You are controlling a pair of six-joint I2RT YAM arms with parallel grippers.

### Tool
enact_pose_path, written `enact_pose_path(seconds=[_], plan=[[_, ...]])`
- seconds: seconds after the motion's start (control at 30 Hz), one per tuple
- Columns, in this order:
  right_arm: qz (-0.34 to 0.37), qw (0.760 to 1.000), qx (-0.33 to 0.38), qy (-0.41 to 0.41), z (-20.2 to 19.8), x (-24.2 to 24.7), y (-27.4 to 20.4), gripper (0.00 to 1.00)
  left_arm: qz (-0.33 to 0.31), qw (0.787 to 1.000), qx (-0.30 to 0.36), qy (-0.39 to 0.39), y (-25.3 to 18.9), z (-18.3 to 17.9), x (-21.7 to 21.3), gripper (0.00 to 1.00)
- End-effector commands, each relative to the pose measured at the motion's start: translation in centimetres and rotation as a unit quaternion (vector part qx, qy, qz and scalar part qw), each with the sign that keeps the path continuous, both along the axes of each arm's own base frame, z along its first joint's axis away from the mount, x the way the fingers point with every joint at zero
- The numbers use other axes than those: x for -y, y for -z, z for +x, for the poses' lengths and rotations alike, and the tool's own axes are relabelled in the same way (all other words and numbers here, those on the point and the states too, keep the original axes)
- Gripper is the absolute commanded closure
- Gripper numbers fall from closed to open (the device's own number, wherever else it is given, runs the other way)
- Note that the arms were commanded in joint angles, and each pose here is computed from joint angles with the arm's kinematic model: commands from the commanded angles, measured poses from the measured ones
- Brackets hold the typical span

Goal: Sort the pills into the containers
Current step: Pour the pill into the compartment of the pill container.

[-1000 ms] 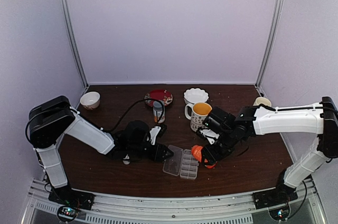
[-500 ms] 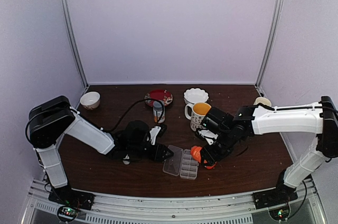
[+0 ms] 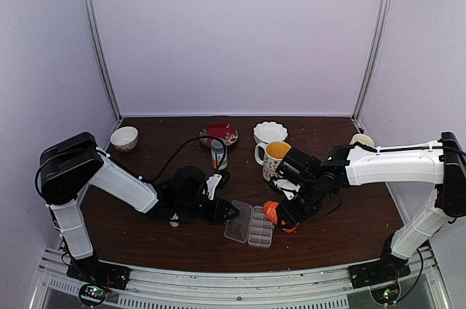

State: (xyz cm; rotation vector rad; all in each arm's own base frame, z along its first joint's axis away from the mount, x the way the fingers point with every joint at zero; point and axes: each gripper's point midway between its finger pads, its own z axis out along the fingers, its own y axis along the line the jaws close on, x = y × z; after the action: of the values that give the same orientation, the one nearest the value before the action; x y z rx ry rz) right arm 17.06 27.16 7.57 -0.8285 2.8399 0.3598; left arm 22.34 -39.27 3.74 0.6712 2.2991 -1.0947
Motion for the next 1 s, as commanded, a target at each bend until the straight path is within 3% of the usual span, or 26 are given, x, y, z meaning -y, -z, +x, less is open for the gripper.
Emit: enact_pose_path(seconds=[0.0,0.13,0.23,0.33,0.47,0.57,0.7,0.8,0.9,0.97], plan=[[-0.042,0.999,0.018,0.002,0.8,0.9,0.2,1.0,-0.018,1.0,0.011,0.003,-0.9,0.0,0.4,0.6],[0.023,1.0,0.004,-0.005,0.1,-1.0,-0.1,1.0,-0.019,1.0,0.012,0.003,-0.9,0.1,0.5,0.6],[-0.039,0.999,0.01,0.0,0.6,0.5,0.6,1.0,-0.018,1.0,0.011,0.002,-0.8,0.1,0.4,0.6],[0.033,0.999,0.005,-0.008,0.1,-1.5,-0.5,1.0,-0.019,1.0,0.012,0.003,-0.9,0.0,0.5,0.6],[-0.043,0.999,0.023,0.001,1.0,0.8,-0.3,1.0,-0.019,1.0,0.012,0.003,-0.9,0.1,0.5,0.6],[0.013,1.0,0.008,-0.014,0.2,-0.9,-0.6,1.0,-0.019,1.0,0.011,0.004,-0.9,0.1,0.5,0.6],[-0.044,0.999,0.011,-0.01,0.6,0.6,0.6,1.0,-0.019,1.0,0.012,0.003,-0.9,0.1,0.5,0.6],[0.021,1.0,0.003,-0.016,0.0,-1.1,0.0,1.0,-0.019,1.0,0.011,0.004,-0.9,0.0,0.5,0.6],[-0.044,0.999,0.022,-0.002,1.0,0.9,0.2,1.0,-0.019,1.0,0.012,0.003,-0.9,0.0,0.5,0.6],[-0.018,1.0,0.006,-0.017,0.4,-0.2,-0.1,1.0,-0.019,1.0,0.012,0.003,-0.9,0.1,0.5,0.6]])
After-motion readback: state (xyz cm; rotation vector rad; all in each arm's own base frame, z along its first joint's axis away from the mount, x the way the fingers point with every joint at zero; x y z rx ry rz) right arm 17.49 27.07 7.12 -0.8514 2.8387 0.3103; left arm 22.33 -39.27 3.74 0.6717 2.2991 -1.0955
